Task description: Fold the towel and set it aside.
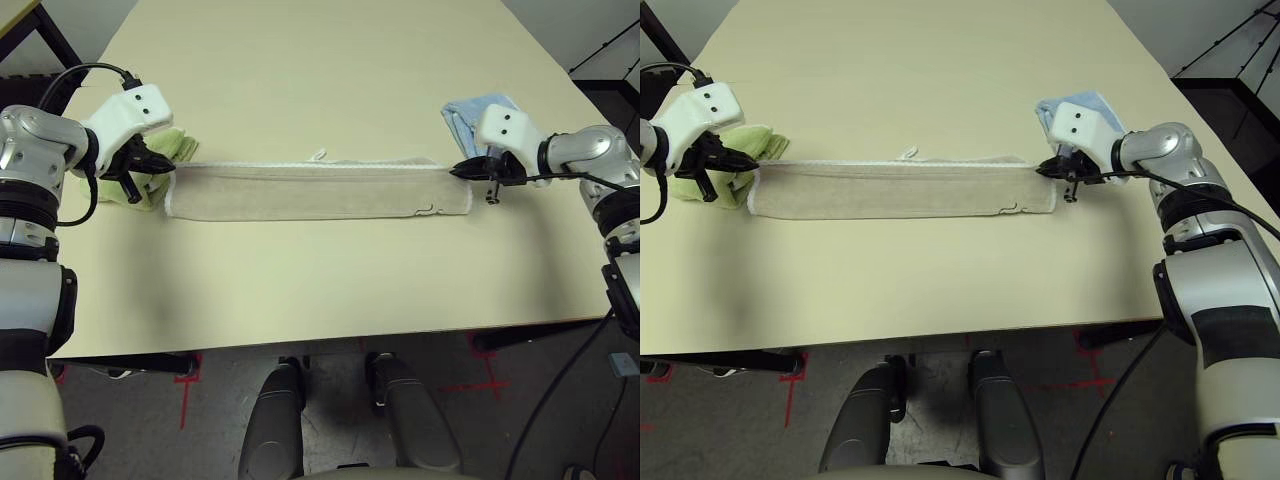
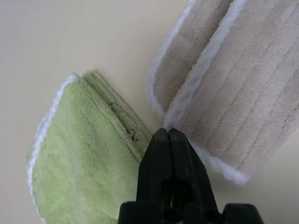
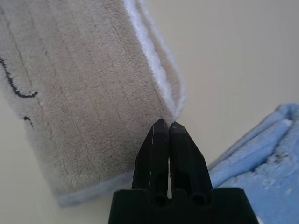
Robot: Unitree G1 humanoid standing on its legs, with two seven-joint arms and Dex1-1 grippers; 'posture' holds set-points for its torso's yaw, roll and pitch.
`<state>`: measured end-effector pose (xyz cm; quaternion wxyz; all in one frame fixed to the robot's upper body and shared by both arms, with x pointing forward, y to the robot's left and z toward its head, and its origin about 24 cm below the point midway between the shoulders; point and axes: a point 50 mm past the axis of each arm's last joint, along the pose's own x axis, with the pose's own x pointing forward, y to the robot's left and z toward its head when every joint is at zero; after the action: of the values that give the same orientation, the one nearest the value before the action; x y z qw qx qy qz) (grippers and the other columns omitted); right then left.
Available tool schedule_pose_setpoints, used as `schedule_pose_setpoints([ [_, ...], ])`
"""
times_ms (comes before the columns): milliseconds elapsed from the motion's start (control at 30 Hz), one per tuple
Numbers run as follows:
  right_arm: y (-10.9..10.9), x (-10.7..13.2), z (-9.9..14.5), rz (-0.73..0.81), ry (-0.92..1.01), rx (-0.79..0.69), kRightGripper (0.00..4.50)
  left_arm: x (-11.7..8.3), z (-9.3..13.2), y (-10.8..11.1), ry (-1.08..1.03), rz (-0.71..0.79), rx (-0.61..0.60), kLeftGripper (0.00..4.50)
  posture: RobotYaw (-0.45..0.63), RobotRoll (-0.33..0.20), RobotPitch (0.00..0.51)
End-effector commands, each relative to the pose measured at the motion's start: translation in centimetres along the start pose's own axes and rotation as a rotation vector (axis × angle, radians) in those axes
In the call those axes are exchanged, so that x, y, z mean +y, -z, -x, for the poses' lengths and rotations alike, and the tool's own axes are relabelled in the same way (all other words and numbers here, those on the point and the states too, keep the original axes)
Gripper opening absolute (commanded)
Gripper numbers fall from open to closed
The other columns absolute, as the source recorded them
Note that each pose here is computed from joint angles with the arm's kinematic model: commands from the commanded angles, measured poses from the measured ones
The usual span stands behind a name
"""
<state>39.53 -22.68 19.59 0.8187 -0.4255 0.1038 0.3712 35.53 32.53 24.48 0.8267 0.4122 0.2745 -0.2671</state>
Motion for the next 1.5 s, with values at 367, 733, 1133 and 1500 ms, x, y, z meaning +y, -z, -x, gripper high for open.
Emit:
schedule_pose_setpoints([
  [367, 0.9, 0.0, -0.8, -0.037, 0.109, 0.1, 0.0, 0.1, -0.9, 1.2, -0.106, 0.032, 0.038, 0.03, 0.02, 0.0, 0.214],
  [733, -0.4, -0.3, -1.2, -0.023, 0.175, 0.008, 0.57, 0.8, -1.1, 1.0, -0.247, -0.014, 0.068, 1.01, 0.01, 0.0, 0.217],
  [1133, -3.6, -1.7, -0.1, -0.418, 0.197, -0.56, 4.49, 1.5, 1.0, -4.6, -0.109, 0.295, -0.618, 4.5, 0.01, 0.0, 0.213],
  [1500, -2.9, 1.5, -0.3, -0.755, -0.173, -0.842, 4.49, -5.0, -0.9, -5.7, 0.249, 0.388, -0.923, 4.5, 0.0, 0.0, 0.215],
])
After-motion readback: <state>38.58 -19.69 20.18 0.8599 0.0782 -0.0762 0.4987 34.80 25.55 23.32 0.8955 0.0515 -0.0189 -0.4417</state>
